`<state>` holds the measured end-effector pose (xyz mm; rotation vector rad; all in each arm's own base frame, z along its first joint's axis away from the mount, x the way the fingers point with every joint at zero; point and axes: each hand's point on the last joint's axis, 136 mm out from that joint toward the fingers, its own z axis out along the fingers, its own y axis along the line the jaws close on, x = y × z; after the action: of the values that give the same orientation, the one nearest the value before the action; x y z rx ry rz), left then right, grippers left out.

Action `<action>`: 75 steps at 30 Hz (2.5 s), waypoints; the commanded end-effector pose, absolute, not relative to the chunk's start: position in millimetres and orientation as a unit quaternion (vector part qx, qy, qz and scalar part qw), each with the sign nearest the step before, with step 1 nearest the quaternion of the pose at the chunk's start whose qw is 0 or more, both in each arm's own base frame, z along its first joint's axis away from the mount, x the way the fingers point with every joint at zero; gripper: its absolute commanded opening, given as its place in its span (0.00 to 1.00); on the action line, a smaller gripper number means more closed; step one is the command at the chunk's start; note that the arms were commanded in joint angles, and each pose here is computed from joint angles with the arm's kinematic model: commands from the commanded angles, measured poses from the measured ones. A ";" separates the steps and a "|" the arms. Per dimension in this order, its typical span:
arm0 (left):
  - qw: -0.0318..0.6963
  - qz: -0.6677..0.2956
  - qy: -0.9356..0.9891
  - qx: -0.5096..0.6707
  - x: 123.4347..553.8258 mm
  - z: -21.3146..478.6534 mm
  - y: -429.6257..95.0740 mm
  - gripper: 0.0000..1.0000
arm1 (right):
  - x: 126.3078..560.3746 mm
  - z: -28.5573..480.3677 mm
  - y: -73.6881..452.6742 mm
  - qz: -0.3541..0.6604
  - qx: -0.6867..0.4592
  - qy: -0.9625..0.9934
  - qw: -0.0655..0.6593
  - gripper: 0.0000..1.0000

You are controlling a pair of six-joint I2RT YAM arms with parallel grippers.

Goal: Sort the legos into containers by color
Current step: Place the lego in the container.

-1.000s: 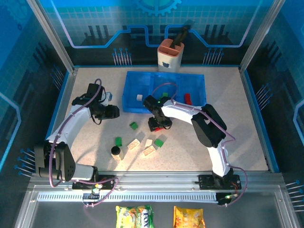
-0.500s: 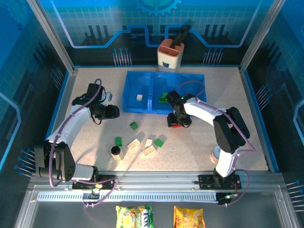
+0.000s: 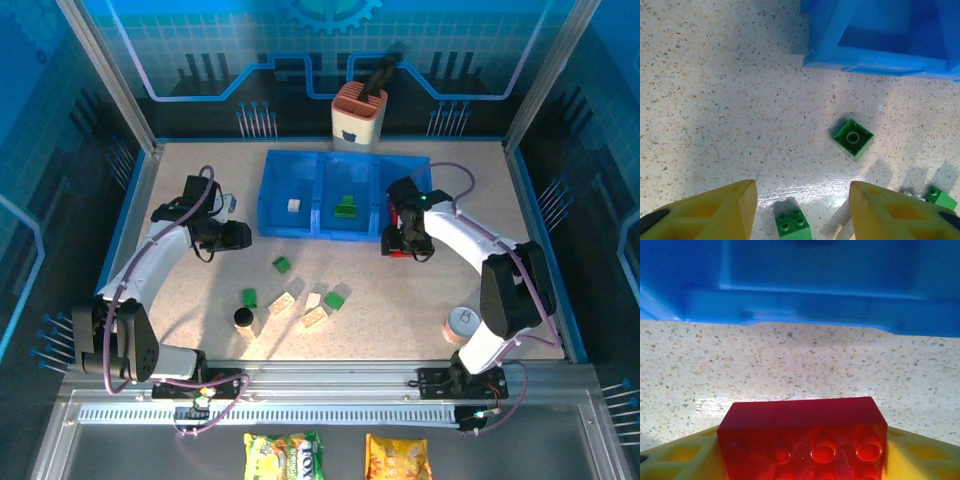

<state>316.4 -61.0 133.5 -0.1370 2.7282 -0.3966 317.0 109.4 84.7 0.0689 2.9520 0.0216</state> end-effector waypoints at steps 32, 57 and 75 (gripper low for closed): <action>0.195 -0.147 0.969 -0.047 316.1 134.7 -60.7 0.52 | 492.5 105.3 95.7 0.035 0.032 0.986 0.160 0.66; 0.184 -0.137 0.972 -0.051 314.8 125.7 -58.1 0.52 | 547.1 52.2 98.9 0.046 0.031 0.986 0.156 0.66; 0.193 -0.148 0.968 -0.062 312.7 140.2 -60.1 0.52 | 547.8 32.8 97.7 0.053 0.038 0.987 0.145 0.71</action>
<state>316.1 -60.8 133.2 -0.1428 2.7298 -0.3965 554.3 99.6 52.5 0.0947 2.7890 0.1215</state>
